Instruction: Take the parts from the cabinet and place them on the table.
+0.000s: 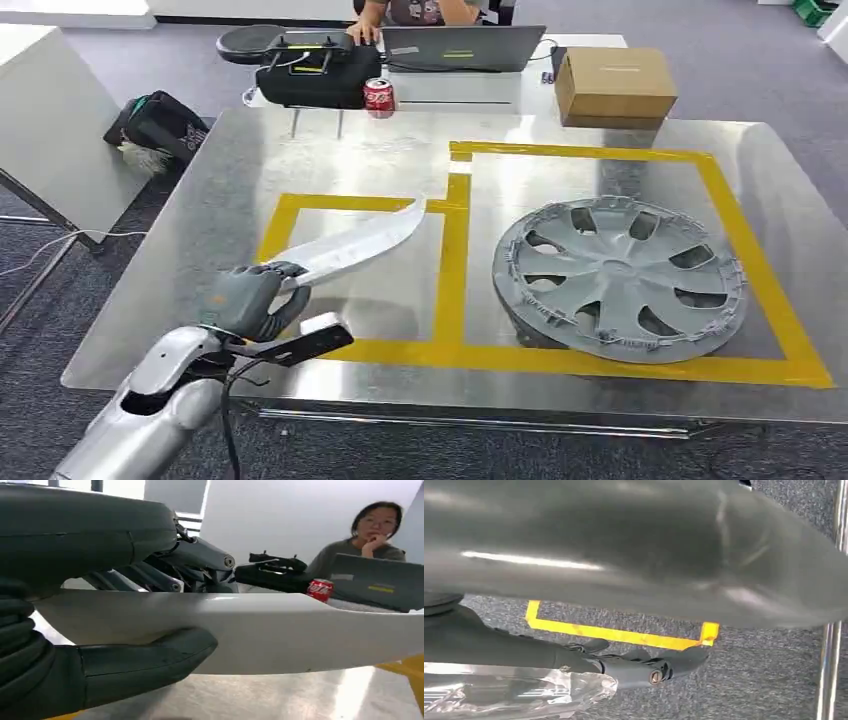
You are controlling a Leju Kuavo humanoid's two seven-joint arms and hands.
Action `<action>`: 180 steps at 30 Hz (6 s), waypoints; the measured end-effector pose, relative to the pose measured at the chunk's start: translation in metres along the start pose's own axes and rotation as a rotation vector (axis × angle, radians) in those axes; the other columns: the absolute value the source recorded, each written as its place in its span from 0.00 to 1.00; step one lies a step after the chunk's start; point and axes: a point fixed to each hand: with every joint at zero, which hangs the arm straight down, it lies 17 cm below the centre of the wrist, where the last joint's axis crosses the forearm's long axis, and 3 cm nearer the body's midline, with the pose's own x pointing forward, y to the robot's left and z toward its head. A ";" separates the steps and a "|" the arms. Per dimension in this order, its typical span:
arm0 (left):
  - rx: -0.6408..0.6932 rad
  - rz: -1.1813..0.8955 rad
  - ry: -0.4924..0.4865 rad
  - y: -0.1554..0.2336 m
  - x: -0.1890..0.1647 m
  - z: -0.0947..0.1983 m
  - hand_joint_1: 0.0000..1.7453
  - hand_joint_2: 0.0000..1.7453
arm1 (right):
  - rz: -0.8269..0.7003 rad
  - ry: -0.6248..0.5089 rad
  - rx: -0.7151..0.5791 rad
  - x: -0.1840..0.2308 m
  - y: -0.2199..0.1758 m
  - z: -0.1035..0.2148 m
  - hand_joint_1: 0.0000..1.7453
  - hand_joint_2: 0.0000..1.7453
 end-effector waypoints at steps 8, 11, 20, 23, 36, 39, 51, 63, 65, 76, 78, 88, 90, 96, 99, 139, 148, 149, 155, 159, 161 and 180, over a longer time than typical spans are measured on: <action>-0.063 -0.079 -0.021 -0.019 0.008 -0.010 1.00 1.00 | 0.013 -0.011 0.009 0.004 0.000 -0.004 0.00 0.00; -0.073 -0.085 -0.026 -0.023 0.009 -0.011 1.00 1.00 | 0.012 -0.009 0.009 0.003 0.000 -0.004 0.00 0.00; -0.104 -0.089 -0.026 -0.035 0.010 -0.012 0.00 0.00 | 0.022 -0.012 0.012 0.002 0.001 -0.006 0.00 0.00; -0.096 -0.051 -0.016 -0.035 0.010 -0.011 0.00 0.00 | 0.012 -0.002 0.010 0.001 0.001 -0.006 0.00 0.00; 0.113 0.218 0.027 0.017 0.009 0.019 0.00 0.00 | -0.069 0.066 -0.027 -0.018 -0.007 0.009 0.00 0.00; 0.177 0.287 0.025 0.036 0.013 0.028 0.00 0.00 | -0.075 0.068 -0.036 -0.020 -0.010 0.014 0.00 0.00; 0.361 0.547 0.023 0.075 0.002 0.063 0.00 0.00 | -0.081 0.044 -0.037 -0.012 -0.009 0.017 0.00 0.00; 0.573 0.846 0.099 0.096 -0.043 0.091 0.00 0.00 | -0.083 0.029 -0.028 -0.008 -0.007 0.018 0.00 0.00; 0.611 0.913 0.140 0.092 -0.057 0.100 0.00 0.00 | -0.088 0.029 -0.027 -0.008 -0.007 0.018 0.00 0.00; 0.594 1.379 0.308 0.030 -0.100 0.128 0.00 0.00 | -0.216 -0.086 -0.099 0.020 -0.022 0.014 0.00 0.00; 0.584 1.505 0.314 0.019 -0.100 0.128 0.00 0.00 | -0.241 -0.187 -0.122 0.045 -0.031 0.011 0.00 0.00; 0.481 1.638 0.451 -0.050 -0.106 0.138 0.00 0.00 | -0.417 -0.505 -0.119 0.144 -0.069 0.028 0.00 0.00; 0.471 1.640 0.468 -0.057 -0.107 0.141 0.00 0.00 | -0.423 -0.545 -0.113 0.156 -0.071 0.034 0.00 0.00; 0.427 1.578 0.440 -0.062 -0.098 0.127 0.00 0.00 | -0.402 -0.637 -0.102 0.195 -0.067 0.043 0.00 0.00; 0.407 1.580 0.455 -0.072 -0.095 0.129 0.00 0.00 | -0.375 -0.666 -0.135 0.205 -0.066 0.043 0.00 0.00; 0.362 1.580 0.427 -0.082 -0.088 0.129 0.00 0.00 | -0.283 -0.667 -0.075 0.202 -0.048 0.029 0.00 0.00; 0.352 1.569 0.422 -0.083 -0.086 0.129 0.00 0.00 | -0.283 -0.662 -0.077 0.198 -0.049 0.027 0.00 0.00; 0.350 1.569 0.425 -0.084 -0.086 0.130 0.00 0.00 | -0.283 -0.661 -0.078 0.198 -0.049 0.026 0.00 0.00; 0.348 1.563 0.417 -0.082 -0.086 0.127 0.00 0.00 | -0.285 -0.658 -0.084 0.196 -0.051 0.025 0.00 0.00; 0.339 1.559 0.423 -0.085 -0.084 0.131 0.00 0.00 | -0.284 -0.668 -0.081 0.200 -0.050 0.024 0.00 0.00; 0.340 1.552 0.420 -0.084 -0.085 0.130 0.00 0.00 | -0.283 -0.667 -0.080 0.199 -0.050 0.024 0.00 0.00; 0.329 1.537 0.424 -0.086 -0.084 0.131 0.00 0.00 | -0.282 -0.654 -0.086 0.192 -0.051 0.018 0.00 0.00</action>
